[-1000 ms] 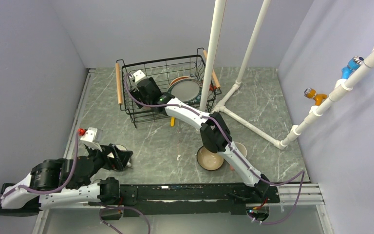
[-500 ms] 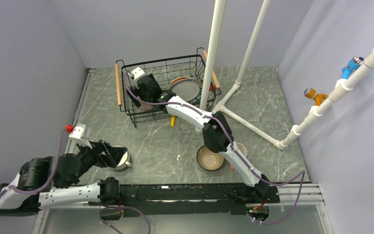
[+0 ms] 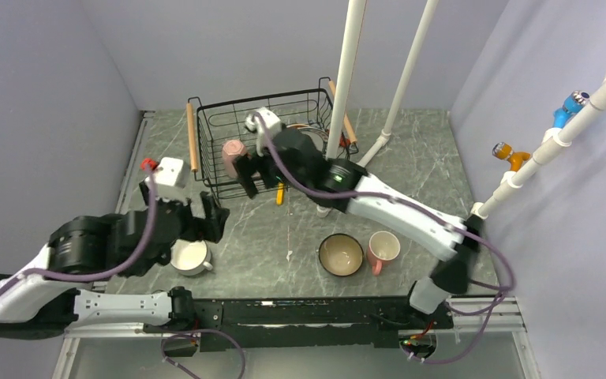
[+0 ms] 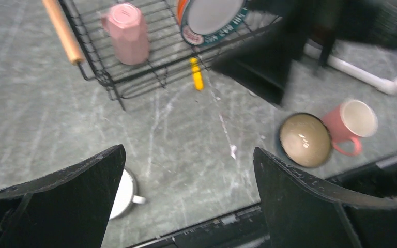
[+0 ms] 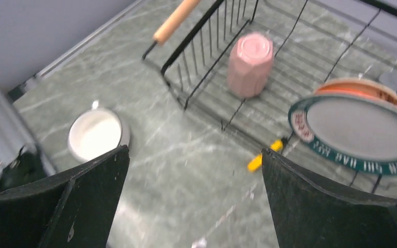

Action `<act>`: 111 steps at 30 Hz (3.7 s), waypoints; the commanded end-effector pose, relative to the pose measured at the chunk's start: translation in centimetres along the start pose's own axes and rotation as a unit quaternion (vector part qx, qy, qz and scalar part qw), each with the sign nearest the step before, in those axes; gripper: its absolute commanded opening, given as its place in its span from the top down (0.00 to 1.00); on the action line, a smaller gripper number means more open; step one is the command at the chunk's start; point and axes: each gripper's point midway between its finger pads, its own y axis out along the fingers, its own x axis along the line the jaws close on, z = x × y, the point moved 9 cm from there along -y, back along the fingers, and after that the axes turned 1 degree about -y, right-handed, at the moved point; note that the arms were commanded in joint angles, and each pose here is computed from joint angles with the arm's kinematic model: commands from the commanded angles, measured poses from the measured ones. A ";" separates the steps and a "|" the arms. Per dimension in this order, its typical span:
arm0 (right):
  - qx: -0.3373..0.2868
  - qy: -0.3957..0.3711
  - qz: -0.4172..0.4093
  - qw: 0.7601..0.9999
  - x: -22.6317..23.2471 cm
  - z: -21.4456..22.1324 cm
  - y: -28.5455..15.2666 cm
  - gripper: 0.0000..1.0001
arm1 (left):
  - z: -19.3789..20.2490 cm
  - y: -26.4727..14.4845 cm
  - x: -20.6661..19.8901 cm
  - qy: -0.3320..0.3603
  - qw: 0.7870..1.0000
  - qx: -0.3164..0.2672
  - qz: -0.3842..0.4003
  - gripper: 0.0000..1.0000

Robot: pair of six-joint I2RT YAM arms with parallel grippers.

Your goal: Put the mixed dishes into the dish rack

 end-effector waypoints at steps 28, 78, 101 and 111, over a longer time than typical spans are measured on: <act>-0.012 0.112 0.165 0.980 -8.9 12.9 -19.4 0.00 | -3.6 32.8 8.1 0.005 0.969 0.175 -0.173 0.00; 0.023 0.089 0.207 0.974 -11.0 12.8 -17.3 0.00 | -4.7 41.5 13.8 -0.037 0.936 0.072 -0.342 1.00; 0.034 0.106 0.209 0.972 -11.6 13.7 -16.3 0.00 | -5.8 43.2 16.1 -0.075 0.936 0.015 -0.344 1.00; 0.035 0.110 0.206 0.972 -12.0 14.2 -16.3 0.00 | -5.0 42.2 16.4 -0.083 0.931 -0.011 -0.355 1.00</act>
